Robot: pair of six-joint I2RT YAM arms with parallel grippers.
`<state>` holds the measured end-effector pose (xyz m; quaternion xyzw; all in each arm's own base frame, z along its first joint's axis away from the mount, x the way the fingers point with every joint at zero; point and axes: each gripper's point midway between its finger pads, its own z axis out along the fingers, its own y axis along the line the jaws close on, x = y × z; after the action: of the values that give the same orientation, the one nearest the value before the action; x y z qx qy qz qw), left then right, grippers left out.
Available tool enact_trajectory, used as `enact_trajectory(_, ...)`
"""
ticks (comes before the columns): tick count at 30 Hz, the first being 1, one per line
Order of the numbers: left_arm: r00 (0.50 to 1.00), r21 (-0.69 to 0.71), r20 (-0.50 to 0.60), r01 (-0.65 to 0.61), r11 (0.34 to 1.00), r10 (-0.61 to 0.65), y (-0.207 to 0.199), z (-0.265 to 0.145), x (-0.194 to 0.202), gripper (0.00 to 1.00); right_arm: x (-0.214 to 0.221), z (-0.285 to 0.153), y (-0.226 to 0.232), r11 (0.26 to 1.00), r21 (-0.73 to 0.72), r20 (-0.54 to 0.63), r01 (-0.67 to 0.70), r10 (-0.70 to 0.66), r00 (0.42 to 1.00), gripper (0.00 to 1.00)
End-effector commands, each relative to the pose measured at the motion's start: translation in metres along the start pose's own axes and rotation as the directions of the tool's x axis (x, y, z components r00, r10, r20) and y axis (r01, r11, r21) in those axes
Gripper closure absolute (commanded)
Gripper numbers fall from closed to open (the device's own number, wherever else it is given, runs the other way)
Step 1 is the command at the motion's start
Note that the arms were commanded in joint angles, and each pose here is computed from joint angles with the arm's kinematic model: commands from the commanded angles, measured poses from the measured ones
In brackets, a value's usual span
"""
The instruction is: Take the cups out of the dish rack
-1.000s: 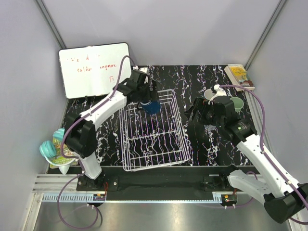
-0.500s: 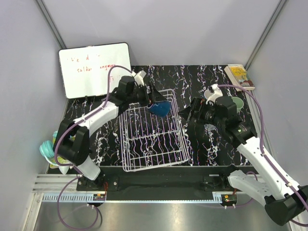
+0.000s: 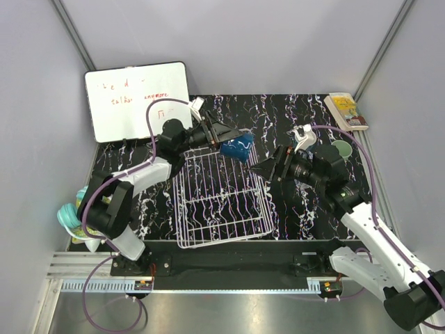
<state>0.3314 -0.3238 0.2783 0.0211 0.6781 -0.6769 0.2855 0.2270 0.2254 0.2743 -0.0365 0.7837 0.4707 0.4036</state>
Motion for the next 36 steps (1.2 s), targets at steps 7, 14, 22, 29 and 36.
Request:
enact_trajectory(7,0.993,0.183,0.003,-0.116,0.976,0.118,-0.071,0.01,0.002,1.0,-0.025,0.012,0.031,0.992,-0.116,0.052,0.058,-0.053,0.997,0.05)
enact_trajectory(14,0.992,0.19,-0.029,-0.114,0.975,0.121,-0.075,0.018,0.016,1.0,-0.037,0.021,0.037,0.988,-0.127,0.078,0.09,-0.08,0.994,0.06)
enact_trajectory(22,0.991,0.207,-0.064,-0.103,0.973,0.119,-0.081,0.028,0.035,1.0,-0.038,0.036,0.043,0.982,-0.171,0.072,0.079,-0.067,0.995,0.3)
enact_trajectory(29,0.991,0.207,-0.066,-0.101,0.973,0.117,-0.081,0.031,0.034,1.0,-0.026,0.037,0.039,0.984,-0.168,0.057,0.054,-0.046,0.997,0.83)
enact_trajectory(36,0.989,0.203,-0.075,-0.111,0.973,0.128,-0.078,0.033,0.034,0.99,-0.021,0.033,0.037,0.985,-0.167,0.052,0.041,-0.033,0.998,1.0)
